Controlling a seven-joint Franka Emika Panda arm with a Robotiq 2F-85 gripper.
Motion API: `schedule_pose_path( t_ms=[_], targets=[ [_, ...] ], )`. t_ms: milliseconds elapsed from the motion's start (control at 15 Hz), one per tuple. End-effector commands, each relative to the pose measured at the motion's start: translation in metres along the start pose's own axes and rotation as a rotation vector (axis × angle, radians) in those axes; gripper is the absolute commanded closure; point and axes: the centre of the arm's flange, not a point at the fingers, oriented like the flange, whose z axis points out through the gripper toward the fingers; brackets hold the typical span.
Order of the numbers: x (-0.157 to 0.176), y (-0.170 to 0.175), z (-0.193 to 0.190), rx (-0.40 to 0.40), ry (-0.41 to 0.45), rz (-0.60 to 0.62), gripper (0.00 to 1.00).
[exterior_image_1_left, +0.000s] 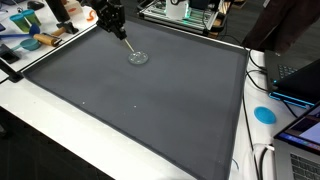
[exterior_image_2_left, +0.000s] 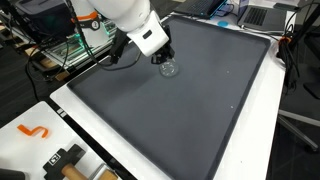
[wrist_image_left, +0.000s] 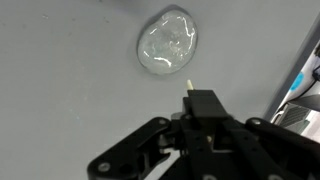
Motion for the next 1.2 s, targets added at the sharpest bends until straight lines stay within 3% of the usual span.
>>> schedule_pose_path(
  t_ms=[0,400,1133],
  targets=[
    [0.005,-0.012,-0.008,0.0,-0.001,0.008,0.97],
    [0.017,-0.038,-0.013,-0.077,-0.052,0.03,0.97],
    [0.034,-0.092,-0.015,-0.315,-0.12,-0.006,0.97]
  ],
)
